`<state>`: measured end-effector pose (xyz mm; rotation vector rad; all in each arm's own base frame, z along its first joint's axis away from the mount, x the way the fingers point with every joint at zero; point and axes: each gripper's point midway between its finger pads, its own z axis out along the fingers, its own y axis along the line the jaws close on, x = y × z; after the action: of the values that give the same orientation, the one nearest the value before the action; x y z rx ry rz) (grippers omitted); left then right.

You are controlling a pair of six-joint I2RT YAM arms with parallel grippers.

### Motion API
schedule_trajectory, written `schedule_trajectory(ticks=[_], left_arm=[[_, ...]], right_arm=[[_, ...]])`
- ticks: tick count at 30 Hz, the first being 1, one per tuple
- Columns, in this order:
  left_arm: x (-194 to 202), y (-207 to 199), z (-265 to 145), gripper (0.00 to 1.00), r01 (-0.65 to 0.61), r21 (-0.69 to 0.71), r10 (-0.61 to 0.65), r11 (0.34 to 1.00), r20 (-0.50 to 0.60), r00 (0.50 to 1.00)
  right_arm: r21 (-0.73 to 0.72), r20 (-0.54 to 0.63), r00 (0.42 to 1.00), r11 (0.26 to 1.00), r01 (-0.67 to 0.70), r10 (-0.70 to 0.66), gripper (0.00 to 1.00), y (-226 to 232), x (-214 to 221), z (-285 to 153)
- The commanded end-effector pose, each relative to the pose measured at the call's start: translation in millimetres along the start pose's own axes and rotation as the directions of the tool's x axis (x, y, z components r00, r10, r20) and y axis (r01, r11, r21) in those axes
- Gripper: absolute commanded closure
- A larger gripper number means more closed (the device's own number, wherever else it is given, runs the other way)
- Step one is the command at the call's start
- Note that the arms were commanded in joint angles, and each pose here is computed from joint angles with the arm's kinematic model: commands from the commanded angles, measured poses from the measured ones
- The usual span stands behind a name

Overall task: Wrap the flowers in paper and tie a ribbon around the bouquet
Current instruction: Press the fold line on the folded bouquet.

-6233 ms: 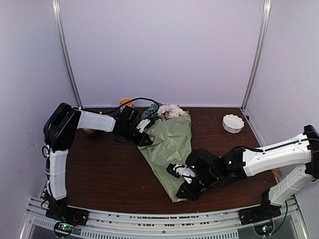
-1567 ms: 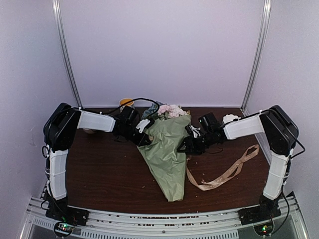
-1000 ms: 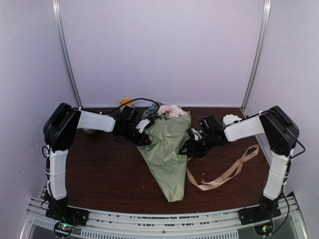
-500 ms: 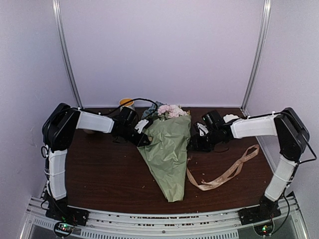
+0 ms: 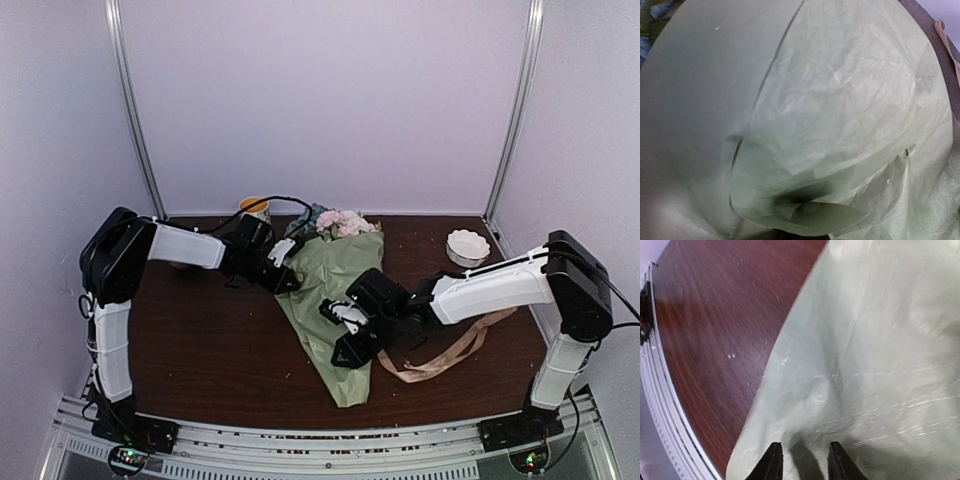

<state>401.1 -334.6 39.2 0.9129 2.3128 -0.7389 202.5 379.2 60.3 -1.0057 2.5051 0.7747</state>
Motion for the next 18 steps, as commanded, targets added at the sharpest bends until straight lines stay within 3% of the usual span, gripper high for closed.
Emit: schedule_trajectory(ticks=[1, 4, 6, 8, 12, 15, 18], left_arm=[[-25, 10, -24, 1.0, 0.008, -0.078, -0.002, 0.997, 0.083, 0.997], [-30, 24, -35, 0.85, 0.063, -0.169, -0.044, 0.984, 0.111, 0.993], [-30, 48, -49, 0.79, 0.137, -0.3, -0.096, 0.944, 0.147, 0.985], [-25, 75, -67, 0.77, 0.23, -0.403, -0.166, 0.886, 0.187, 0.968], [-12, 114, -94, 0.77, 0.366, -0.482, -0.282, 0.796, 0.24, 0.929], [-16, 112, -111, 0.77, 0.35, -0.525, -0.25, 0.776, 0.253, 0.934], [-31, 83, -122, 0.77, 0.244, -0.561, -0.124, 0.791, 0.244, 0.962]], right_arm=[[-0.005, -0.129, 0.991, 1.0, 0.021, -0.021, 0.7, 4, 39, 22], [0.031, -0.188, 0.982, 0.999, 0.031, -0.024, 0.7, -3, 56, 32], [0.05, -0.201, 0.979, 0.998, 0.041, -0.03, 0.7, -7, 62, 34], [0.06, -0.195, 0.98, 0.997, 0.045, -0.033, 0.7, -8, 63, 32], [0.067, -0.193, 0.98, 0.996, 0.058, -0.044, 0.7, -6, 62, 32], [0.066, -0.192, 0.98, 0.996, 0.066, -0.052, 0.7, -3, 62, 33], [0.07, -0.196, 0.979, 0.995, 0.076, -0.061, 0.7, -1, 64, 34]])
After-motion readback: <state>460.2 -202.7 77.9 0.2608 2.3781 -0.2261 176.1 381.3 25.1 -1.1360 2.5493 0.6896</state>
